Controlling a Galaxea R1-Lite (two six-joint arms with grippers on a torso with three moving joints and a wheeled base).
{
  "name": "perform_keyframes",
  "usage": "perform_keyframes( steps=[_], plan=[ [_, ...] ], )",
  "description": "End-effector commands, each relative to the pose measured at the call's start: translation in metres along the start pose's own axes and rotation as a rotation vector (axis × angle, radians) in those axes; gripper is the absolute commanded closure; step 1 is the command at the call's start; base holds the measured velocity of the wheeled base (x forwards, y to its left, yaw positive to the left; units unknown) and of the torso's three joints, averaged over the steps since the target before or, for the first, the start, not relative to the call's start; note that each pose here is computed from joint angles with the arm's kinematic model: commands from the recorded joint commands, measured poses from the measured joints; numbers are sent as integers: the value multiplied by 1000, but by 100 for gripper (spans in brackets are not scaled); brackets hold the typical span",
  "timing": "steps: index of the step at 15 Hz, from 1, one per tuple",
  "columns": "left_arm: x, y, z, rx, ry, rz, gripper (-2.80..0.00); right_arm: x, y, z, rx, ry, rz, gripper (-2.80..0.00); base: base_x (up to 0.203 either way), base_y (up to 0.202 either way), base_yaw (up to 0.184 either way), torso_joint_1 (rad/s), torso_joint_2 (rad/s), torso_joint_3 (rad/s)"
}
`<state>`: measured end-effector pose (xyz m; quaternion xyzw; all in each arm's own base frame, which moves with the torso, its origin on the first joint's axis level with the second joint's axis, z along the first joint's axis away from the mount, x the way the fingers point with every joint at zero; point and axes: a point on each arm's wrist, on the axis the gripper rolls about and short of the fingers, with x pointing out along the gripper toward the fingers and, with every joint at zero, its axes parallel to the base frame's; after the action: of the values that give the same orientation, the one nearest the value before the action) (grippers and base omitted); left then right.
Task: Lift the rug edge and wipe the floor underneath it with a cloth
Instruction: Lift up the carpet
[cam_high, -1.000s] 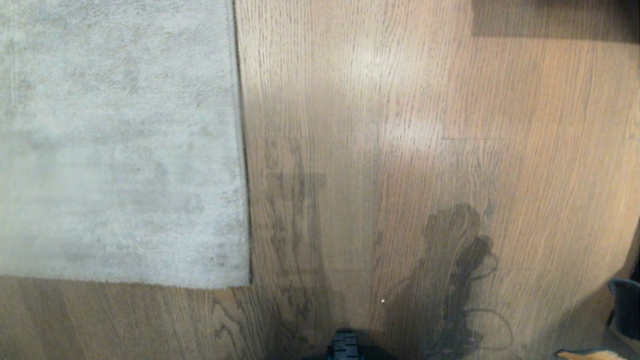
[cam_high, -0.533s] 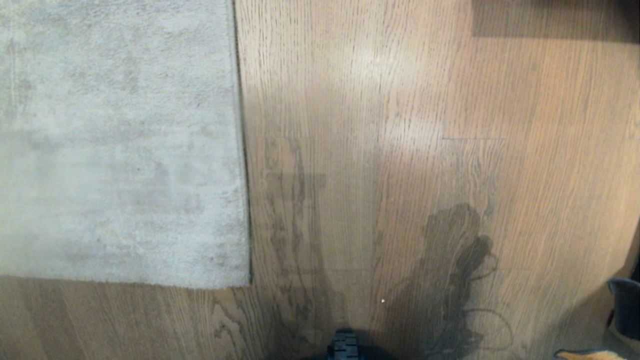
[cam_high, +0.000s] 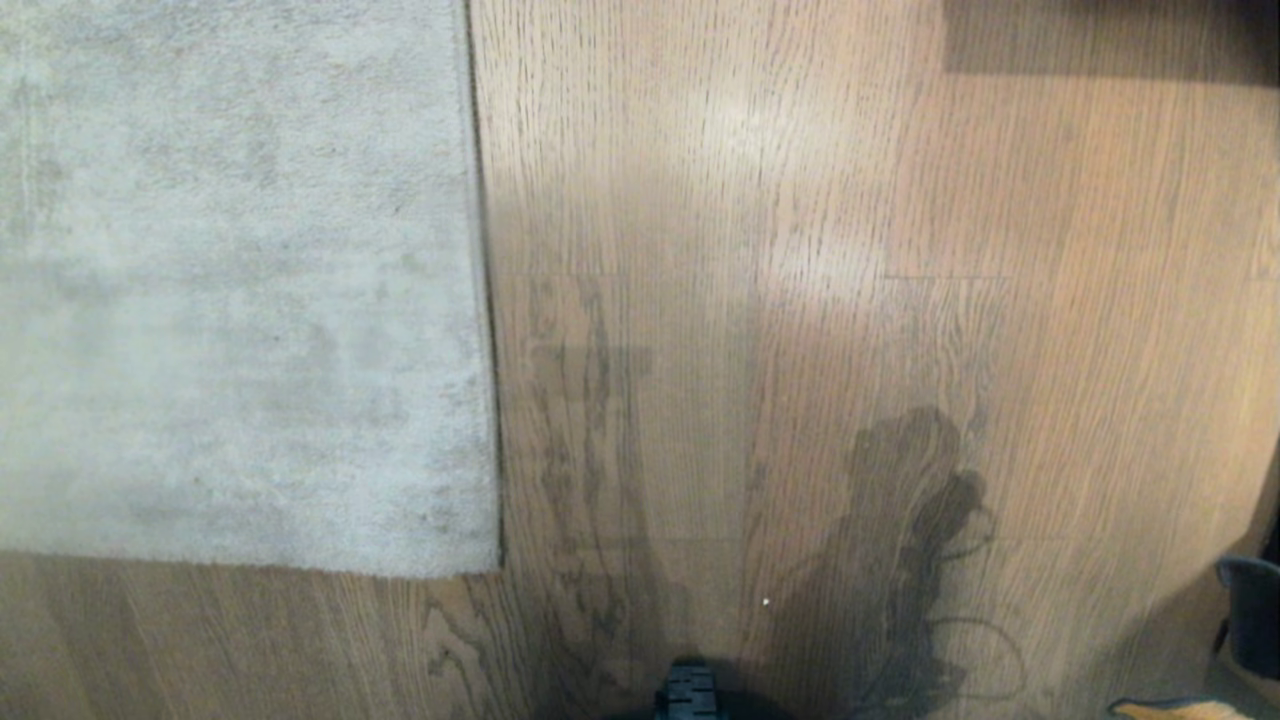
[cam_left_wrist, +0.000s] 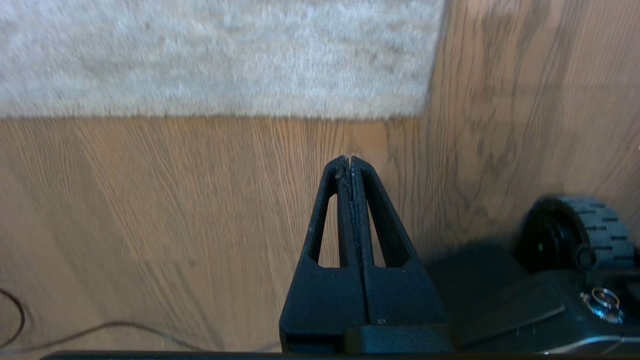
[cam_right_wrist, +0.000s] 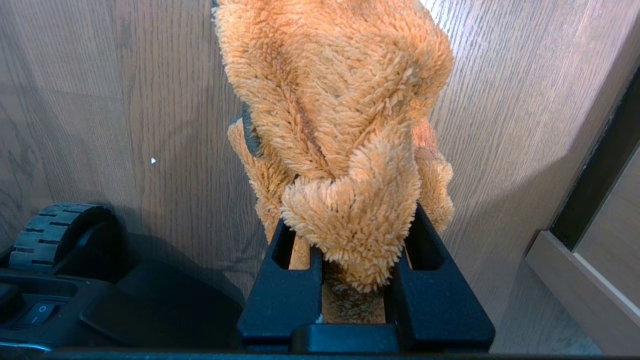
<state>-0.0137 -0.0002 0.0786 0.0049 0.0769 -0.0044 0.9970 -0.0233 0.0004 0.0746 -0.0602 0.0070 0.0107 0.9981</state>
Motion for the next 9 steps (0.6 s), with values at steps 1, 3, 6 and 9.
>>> perform_keyframes(
  steps=[1,3,6,9],
  plan=[
    [4,0,1,0,58,0,0,0,0,0,-1,2,1,0,0,0,0,0,0,0],
    [7,0,2,0,98,-1,0,0,0,0,-1,2,1,0,0,0,0,0,0,0],
    [10,0,2,-1,125,-1,0,0,0,0,-1,2,1,0,0,0,0,0,0,0],
    [9,0,2,-2,117,1,0,0,0,0,-2,2,0,0,0,0,0,0,0,0]
  ],
)
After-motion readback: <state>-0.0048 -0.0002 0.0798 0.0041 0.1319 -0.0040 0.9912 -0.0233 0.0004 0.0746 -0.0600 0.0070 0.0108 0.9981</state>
